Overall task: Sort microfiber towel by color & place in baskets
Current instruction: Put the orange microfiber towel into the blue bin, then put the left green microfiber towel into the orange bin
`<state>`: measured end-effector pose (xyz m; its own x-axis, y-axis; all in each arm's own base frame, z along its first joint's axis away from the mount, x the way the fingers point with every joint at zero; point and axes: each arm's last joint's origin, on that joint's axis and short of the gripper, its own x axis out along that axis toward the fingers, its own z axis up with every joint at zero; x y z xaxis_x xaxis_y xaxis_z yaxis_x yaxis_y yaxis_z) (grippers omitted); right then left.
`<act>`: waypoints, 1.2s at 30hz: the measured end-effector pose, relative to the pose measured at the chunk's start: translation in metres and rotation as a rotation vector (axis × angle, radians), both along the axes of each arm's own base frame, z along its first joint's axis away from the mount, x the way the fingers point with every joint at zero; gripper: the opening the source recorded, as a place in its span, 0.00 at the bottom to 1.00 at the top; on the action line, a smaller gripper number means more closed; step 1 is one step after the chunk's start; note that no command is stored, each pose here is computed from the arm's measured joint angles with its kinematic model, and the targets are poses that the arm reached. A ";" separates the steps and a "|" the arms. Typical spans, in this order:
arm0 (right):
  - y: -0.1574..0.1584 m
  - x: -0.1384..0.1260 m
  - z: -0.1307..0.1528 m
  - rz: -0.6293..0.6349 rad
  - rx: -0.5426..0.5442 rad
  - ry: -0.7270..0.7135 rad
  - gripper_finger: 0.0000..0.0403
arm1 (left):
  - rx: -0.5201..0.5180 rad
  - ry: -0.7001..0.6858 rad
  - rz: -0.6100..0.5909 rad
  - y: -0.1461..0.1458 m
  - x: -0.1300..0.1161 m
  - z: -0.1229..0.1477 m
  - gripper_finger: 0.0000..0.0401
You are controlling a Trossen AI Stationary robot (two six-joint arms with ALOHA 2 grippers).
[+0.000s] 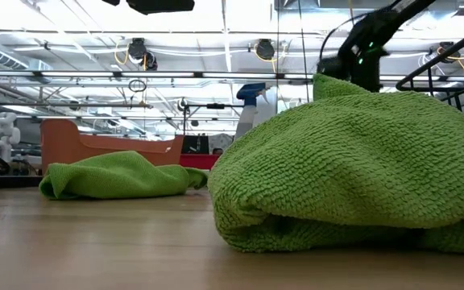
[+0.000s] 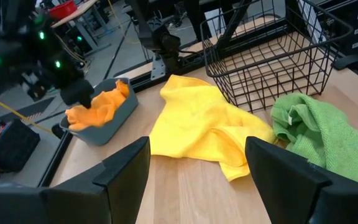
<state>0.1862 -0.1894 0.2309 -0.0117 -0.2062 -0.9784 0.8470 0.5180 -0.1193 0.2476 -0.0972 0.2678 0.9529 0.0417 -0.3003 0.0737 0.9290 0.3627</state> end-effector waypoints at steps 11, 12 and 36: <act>-0.001 -0.012 0.030 -0.104 -0.266 -0.018 0.32 | -0.001 -0.001 0.000 0.000 0.000 0.000 0.67; -0.005 -0.011 0.024 -0.106 -0.253 0.003 0.29 | -0.001 -0.002 0.000 0.000 0.000 0.000 0.67; 0.068 -0.022 0.055 -0.061 -0.173 -0.003 0.35 | 0.003 0.063 0.009 0.001 -0.002 -0.006 0.67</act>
<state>0.1642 -0.1215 0.2863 -0.0263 -0.3703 -0.9285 0.8766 0.4380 -0.1995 0.2454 -0.0962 0.2616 0.9318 0.0514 -0.3593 0.0879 0.9285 0.3607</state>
